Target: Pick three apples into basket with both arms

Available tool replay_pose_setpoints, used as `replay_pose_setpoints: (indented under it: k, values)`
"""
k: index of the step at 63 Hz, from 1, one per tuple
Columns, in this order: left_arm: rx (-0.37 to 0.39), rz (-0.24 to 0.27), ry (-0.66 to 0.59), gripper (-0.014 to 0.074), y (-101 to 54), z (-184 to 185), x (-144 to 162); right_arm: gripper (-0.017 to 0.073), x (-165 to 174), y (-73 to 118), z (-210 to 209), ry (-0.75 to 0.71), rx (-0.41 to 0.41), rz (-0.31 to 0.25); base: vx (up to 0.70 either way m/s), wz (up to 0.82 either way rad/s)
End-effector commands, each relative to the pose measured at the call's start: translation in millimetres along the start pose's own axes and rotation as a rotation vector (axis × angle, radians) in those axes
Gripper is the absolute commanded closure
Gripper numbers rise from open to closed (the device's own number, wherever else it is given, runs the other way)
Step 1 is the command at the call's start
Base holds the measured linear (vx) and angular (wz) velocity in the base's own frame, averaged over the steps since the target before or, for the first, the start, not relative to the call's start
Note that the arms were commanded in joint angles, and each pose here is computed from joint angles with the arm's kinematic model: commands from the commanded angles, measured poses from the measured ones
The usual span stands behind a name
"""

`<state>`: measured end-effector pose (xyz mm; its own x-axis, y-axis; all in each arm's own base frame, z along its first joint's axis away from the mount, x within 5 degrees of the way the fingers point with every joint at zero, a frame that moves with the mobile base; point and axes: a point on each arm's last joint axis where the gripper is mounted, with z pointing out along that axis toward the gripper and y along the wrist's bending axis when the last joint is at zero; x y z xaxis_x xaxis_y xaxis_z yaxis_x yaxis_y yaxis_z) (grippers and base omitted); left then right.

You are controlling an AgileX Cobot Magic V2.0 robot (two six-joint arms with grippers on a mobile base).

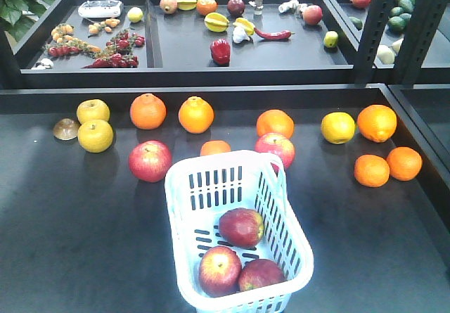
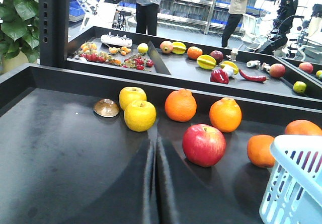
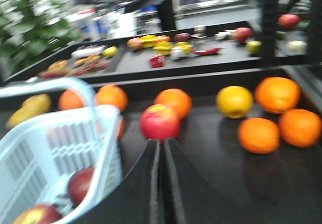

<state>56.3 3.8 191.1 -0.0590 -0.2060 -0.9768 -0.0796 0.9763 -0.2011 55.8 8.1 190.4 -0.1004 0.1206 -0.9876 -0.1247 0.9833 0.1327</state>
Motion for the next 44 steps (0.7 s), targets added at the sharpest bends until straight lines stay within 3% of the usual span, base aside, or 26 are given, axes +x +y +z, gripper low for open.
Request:
replay_pose_setpoints:
  k: [1,6,16,29,44]
  values:
    - [0.031,-0.003,-0.115,0.06,-3.7,-3.2,-16.0,0.0564,-3.1,-4.4,-0.4,-0.084,0.069,0.034,0.0,0.0]
    - [0.031,-0.003,-0.115,0.06,-3.7,-3.2,-16.0,0.0564,-3.0,-5.9,-0.6,-0.084,0.096,0.011,0.0,0.0]
    - [0.031,-0.003,-0.115,0.06,-3.7,-3.2,-16.0,0.0564,-5.1,-8.2,-1.0,-0.101,0.139,-0.088,0.0,0.0]
    - [0.031,-0.002,-0.115,0.06,-3.7,-3.2,-16.0,0.0564,-6.4,-13.5,-2.1,-0.116,0.236,-0.088,0.0,0.0]
    - [0.031,-0.002,-0.115,0.06,-3.7,-3.2,-16.0,0.0564,-6.6,-13.5,-2.1,-0.123,0.234,-0.057,0.0,0.0]
